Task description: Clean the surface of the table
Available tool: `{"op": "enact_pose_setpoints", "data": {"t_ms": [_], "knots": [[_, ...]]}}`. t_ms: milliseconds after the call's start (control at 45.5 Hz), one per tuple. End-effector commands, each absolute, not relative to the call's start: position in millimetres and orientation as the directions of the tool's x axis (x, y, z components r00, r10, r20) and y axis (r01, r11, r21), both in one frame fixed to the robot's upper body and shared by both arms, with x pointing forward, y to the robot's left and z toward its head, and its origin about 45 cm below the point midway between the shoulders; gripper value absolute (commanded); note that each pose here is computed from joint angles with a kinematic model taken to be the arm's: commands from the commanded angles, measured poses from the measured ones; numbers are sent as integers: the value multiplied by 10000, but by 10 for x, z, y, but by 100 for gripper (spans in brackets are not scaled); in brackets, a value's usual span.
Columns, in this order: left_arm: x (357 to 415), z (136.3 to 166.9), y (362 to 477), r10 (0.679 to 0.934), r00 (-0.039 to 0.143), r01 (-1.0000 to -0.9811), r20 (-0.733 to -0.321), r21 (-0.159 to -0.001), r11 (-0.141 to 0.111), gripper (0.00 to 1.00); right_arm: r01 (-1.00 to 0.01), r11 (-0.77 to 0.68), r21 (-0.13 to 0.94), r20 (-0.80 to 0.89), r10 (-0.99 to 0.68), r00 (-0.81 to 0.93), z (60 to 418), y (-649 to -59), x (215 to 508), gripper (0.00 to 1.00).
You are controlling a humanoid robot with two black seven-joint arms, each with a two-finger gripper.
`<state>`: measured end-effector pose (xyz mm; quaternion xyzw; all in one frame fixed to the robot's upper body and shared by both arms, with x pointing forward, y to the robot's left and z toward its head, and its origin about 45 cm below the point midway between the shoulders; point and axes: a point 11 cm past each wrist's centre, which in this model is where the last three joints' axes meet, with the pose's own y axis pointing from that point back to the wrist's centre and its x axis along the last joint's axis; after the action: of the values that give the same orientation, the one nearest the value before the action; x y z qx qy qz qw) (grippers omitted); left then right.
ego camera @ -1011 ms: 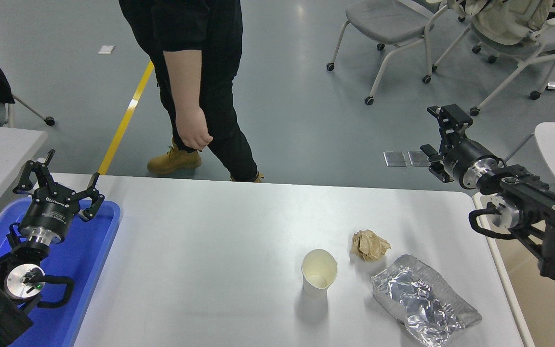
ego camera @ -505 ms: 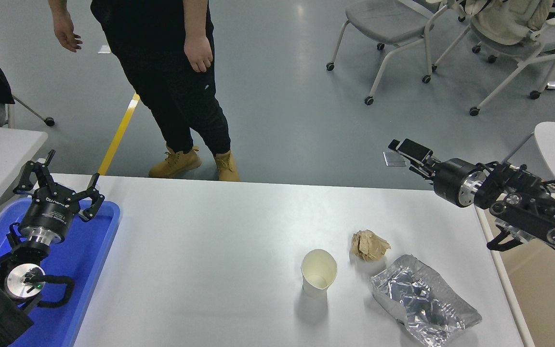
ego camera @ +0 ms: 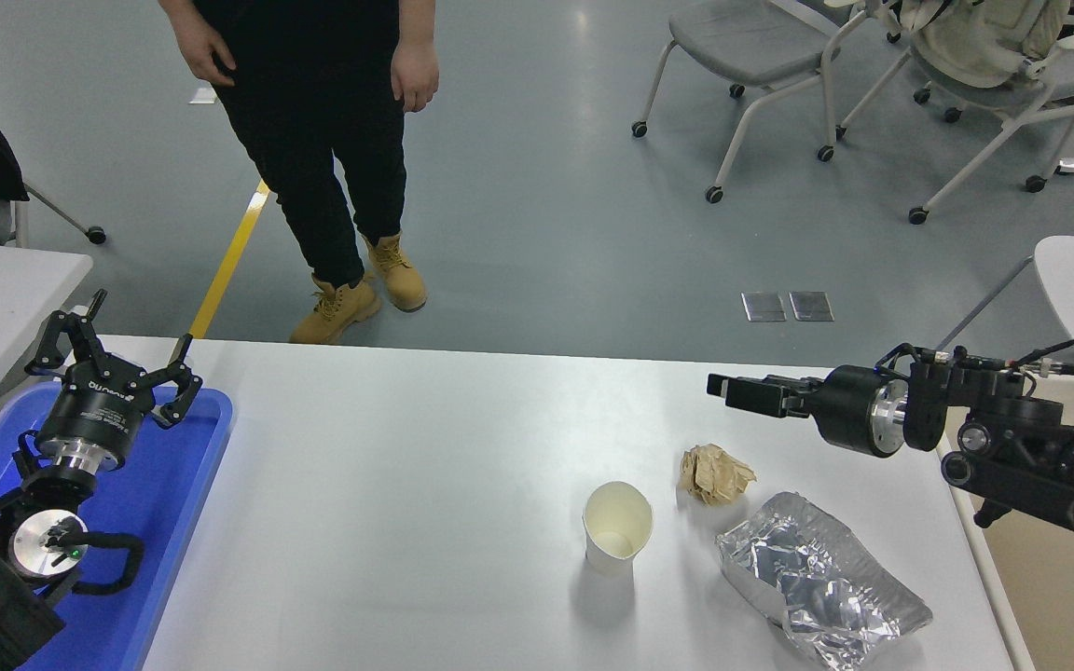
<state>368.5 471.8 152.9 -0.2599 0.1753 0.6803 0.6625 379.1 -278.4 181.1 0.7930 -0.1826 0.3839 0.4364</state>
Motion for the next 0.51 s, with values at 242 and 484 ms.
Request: {"op": "enact_pose_setpoints", "data": {"t_ms": [242, 484], "knots": [[3685, 1528, 4718, 8106, 118, -9925, -5855, -1052, -615, 100, -5273, -5696, 6304, 7347, 2188, 6421, 1779, -2878, 3426, 100], [3685, 1529, 4717, 8102, 132, -9925, -5860, -1060, -605, 100, -4682, -6094, 6399, 6910, 1896, 6976, 1740, -2669, 3265, 100]]}}
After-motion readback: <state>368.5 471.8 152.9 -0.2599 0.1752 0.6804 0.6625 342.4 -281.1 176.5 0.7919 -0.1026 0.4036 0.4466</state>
